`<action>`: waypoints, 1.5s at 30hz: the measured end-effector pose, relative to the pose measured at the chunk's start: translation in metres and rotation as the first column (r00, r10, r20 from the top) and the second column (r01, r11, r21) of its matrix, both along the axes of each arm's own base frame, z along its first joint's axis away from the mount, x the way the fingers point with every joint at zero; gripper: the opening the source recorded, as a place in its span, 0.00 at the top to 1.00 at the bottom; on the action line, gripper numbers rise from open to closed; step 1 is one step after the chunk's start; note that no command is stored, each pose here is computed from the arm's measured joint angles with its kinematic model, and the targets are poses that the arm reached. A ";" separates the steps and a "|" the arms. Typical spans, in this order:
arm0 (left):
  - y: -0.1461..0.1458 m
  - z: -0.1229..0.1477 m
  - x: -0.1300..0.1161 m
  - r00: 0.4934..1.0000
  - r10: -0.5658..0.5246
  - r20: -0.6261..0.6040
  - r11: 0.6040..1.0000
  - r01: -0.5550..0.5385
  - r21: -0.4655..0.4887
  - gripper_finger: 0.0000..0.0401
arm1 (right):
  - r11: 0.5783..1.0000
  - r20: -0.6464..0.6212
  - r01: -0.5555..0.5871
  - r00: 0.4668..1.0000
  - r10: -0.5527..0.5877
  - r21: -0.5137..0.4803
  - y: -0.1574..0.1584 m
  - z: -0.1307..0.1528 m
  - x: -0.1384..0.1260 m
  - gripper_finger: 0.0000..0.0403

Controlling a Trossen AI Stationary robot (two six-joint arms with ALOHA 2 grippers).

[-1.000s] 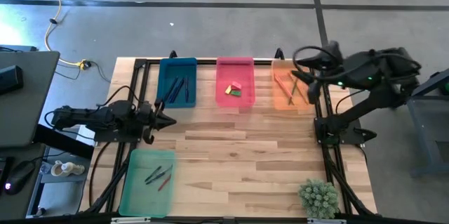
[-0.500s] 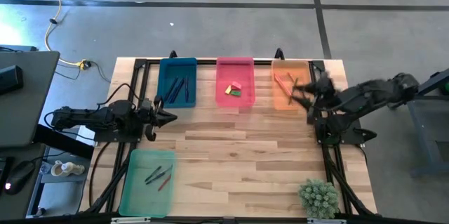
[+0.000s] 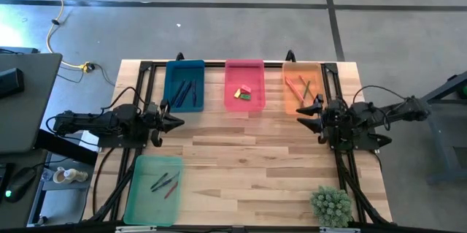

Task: Sort crayons/erasers/pens/pencils in bins
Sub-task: Return to Home Position

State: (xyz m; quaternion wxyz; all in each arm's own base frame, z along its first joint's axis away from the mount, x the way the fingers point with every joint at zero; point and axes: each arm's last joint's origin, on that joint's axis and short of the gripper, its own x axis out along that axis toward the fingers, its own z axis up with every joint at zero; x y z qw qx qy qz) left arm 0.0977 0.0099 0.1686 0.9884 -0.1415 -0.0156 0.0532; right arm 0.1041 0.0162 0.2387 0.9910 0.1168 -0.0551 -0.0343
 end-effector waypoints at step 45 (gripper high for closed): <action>0.000 0.000 0.000 1.000 -0.001 -0.001 1.000 0.001 0.000 0.99 | 0.992 -0.029 0.113 0.993 -0.111 0.060 -0.010 -0.066 -0.008 0.58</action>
